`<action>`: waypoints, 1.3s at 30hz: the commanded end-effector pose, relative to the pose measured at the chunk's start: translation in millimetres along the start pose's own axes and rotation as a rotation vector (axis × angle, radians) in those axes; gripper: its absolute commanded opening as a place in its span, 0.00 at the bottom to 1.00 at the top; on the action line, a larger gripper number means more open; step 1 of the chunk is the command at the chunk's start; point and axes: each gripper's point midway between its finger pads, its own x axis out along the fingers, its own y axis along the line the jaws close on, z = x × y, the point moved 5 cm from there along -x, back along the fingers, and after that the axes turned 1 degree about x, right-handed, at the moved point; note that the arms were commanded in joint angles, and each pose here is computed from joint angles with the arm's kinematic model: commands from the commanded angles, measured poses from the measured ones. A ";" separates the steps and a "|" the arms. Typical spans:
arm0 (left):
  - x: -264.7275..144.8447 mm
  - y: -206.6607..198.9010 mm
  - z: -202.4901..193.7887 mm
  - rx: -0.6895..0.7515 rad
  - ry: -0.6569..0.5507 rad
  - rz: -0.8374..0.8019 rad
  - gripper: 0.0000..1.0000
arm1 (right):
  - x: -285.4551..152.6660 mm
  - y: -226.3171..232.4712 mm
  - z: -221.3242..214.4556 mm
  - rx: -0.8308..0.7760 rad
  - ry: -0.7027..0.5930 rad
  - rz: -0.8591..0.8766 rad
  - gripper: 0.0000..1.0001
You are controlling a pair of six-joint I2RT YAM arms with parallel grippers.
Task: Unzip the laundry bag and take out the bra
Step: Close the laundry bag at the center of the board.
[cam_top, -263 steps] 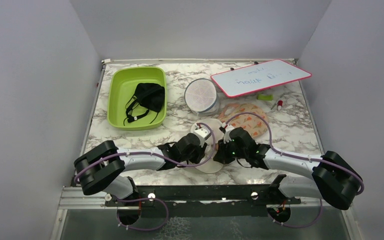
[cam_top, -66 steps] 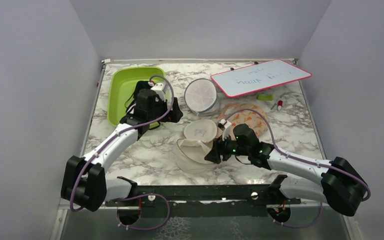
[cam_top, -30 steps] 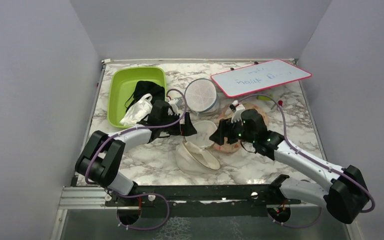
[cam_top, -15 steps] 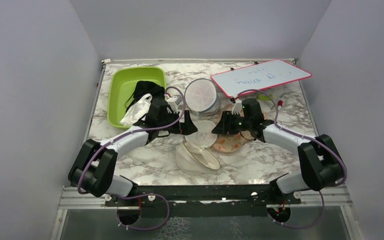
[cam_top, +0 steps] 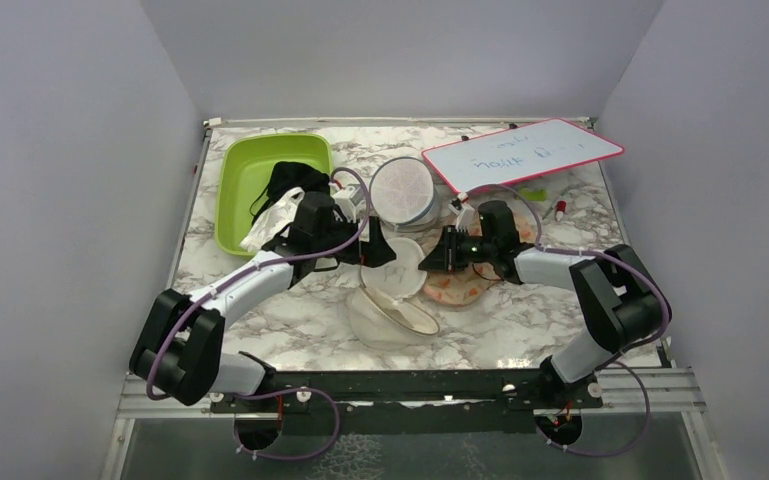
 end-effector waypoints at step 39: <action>-117.5 -104.9 119.4 0.439 -0.464 -0.204 0.99 | -85.1 139.8 75.0 -1.032 -0.460 0.433 0.01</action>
